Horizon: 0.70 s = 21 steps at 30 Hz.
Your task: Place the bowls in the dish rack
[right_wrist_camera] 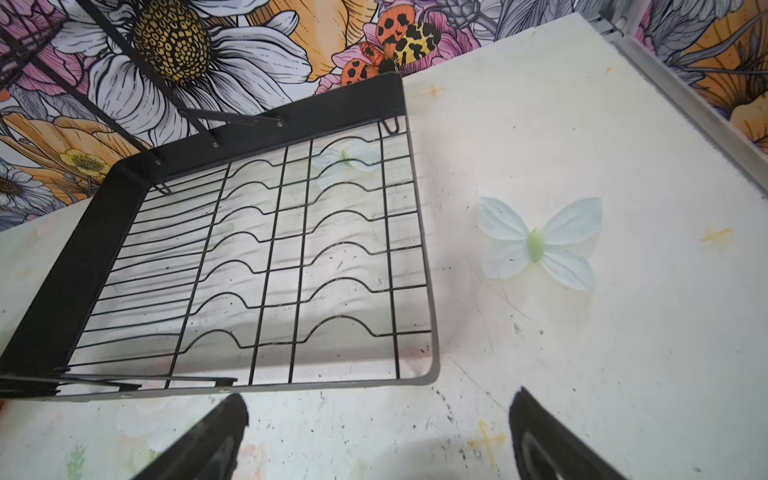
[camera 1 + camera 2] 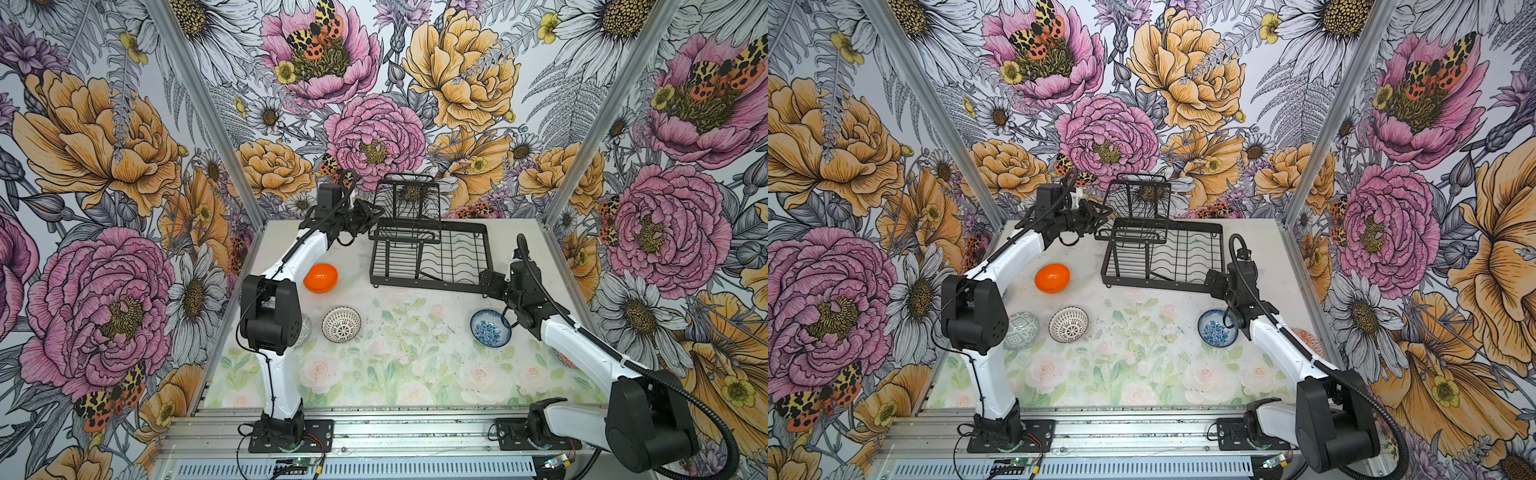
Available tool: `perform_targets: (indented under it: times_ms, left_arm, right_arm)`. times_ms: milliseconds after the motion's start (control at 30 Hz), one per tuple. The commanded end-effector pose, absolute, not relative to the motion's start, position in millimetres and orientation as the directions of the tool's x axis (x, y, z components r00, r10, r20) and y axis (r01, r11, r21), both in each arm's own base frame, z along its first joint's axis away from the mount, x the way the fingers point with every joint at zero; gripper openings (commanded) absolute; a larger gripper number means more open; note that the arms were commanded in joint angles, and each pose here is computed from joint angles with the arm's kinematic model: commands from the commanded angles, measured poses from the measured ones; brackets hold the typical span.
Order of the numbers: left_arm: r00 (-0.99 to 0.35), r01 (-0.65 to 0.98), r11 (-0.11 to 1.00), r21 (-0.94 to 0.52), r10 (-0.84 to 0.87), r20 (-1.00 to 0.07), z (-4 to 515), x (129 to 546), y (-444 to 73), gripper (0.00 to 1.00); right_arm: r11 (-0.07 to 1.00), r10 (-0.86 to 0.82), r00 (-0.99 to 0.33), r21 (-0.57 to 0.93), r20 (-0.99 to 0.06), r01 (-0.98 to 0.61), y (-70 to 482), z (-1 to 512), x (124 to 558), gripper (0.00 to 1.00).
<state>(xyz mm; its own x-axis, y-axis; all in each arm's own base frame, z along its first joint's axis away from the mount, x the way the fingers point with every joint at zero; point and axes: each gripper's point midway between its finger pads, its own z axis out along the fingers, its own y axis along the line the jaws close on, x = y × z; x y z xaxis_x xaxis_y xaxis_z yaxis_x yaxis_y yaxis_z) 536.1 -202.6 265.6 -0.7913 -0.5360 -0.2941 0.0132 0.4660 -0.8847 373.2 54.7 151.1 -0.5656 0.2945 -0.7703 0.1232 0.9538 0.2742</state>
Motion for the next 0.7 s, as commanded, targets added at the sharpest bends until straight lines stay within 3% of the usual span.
perform_targets:
  times_ms: [0, 300, 667]
  left_arm:
    - [-0.637, 0.172, 0.501, -0.848, -0.600, -0.484, 341, 541, -154, 0.29]
    - [-0.591, 0.129, 0.508, -0.852, -0.650, -0.477, 330, 549, -108, 0.29]
    - [-0.604, 0.107, 0.497, -0.861, -0.656, -0.453, 313, 555, -116, 0.32]
  right_arm:
    - [0.948, 0.315, -0.524, 0.291, -0.791, 0.129, 53, 168, 387, 1.00]
    - [0.938, 0.341, -0.539, 0.318, -0.770, 0.139, 59, 164, 395, 0.99]
    - [0.937, 0.339, -0.567, 0.321, -0.751, 0.135, 67, 154, 400, 0.99]
